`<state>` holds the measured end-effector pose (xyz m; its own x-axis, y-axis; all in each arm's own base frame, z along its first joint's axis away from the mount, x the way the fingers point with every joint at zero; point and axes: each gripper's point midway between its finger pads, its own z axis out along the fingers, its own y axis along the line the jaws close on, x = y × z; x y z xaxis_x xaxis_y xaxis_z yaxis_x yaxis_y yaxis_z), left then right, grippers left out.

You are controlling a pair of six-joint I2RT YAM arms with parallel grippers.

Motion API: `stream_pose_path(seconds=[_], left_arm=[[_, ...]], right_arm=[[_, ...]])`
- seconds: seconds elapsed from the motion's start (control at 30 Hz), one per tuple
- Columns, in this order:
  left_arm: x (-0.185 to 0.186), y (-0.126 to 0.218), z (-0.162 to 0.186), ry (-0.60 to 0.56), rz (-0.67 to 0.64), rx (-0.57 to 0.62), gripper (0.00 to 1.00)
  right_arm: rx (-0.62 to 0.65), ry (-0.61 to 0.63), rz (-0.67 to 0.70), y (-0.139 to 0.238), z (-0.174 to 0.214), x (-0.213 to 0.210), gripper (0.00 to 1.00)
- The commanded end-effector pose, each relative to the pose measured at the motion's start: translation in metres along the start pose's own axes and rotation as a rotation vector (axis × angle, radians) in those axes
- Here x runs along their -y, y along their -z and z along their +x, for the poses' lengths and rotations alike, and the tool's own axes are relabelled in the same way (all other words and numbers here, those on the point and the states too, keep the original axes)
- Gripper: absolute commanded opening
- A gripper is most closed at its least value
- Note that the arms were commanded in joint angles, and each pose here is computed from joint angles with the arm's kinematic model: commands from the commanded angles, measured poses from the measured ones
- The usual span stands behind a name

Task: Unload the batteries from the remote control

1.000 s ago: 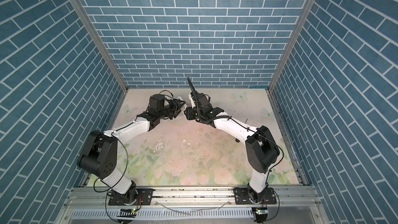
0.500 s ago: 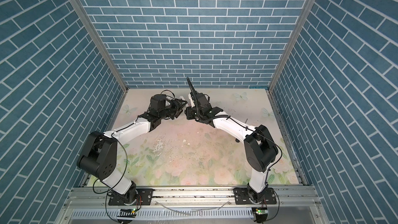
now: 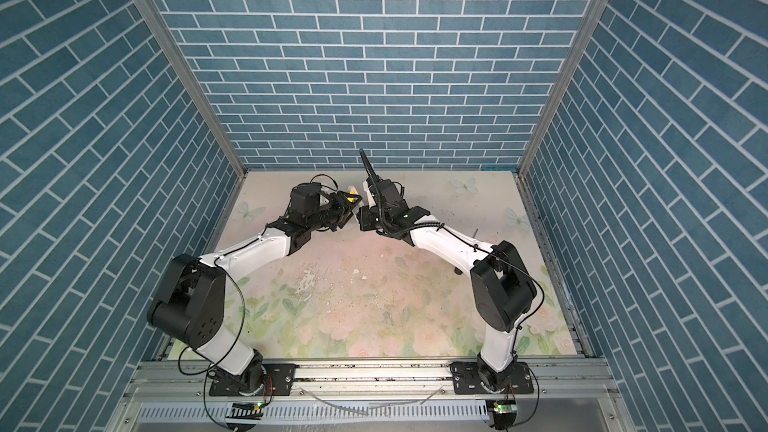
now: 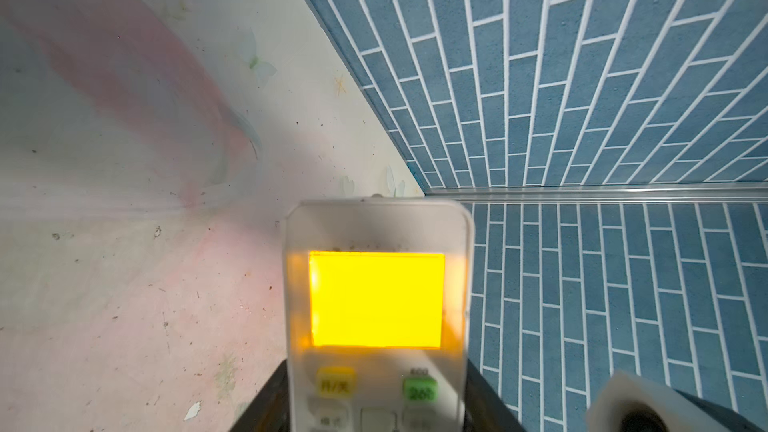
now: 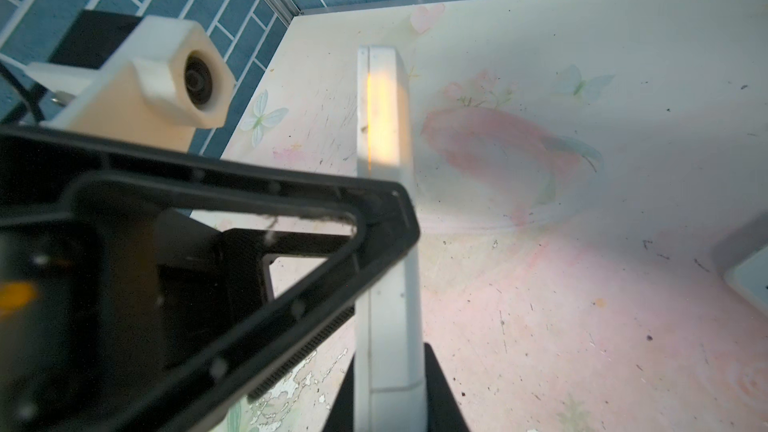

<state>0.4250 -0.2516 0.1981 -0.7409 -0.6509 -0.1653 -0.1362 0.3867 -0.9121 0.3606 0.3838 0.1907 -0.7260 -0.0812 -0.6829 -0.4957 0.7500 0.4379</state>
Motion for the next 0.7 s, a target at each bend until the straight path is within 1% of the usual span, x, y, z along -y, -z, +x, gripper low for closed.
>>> stream_pose_path(seconds=[0.0, 0.07, 0.17, 0.23, 0.37, 0.5, 0.67], left_arm=[[0.016, 0.006, 0.005, -0.018, 0.052, -0.005, 0.39], [0.016, 0.007, 0.004, -0.018, 0.053, -0.002, 0.42], [0.015, 0.008, 0.005, -0.020, 0.052, -0.002, 0.49], [0.015, 0.009, 0.006, -0.025, 0.051, -0.004, 0.57], [0.013, 0.012, 0.006, -0.031, 0.036, -0.004, 0.67], [0.007, 0.016, 0.004, -0.044, 0.003, 0.005, 0.74], [-0.006, 0.026, -0.003, -0.043, -0.053, 0.014, 0.88]], right_arm=[[0.041, -0.015, -0.021, 0.003, -0.019, -0.011, 0.06], [0.041, -0.012, -0.021, 0.003, -0.019, -0.011, 0.04], [0.038, -0.004, -0.022, 0.003, -0.017, -0.010, 0.03], [0.041, 0.001, -0.022, 0.004, -0.018, -0.011, 0.02], [0.044, 0.010, -0.015, 0.008, -0.018, -0.009, 0.00], [0.043, 0.024, -0.003, 0.011, -0.018, -0.008, 0.00], [0.026, 0.066, 0.015, 0.016, -0.015, -0.005, 0.00]])
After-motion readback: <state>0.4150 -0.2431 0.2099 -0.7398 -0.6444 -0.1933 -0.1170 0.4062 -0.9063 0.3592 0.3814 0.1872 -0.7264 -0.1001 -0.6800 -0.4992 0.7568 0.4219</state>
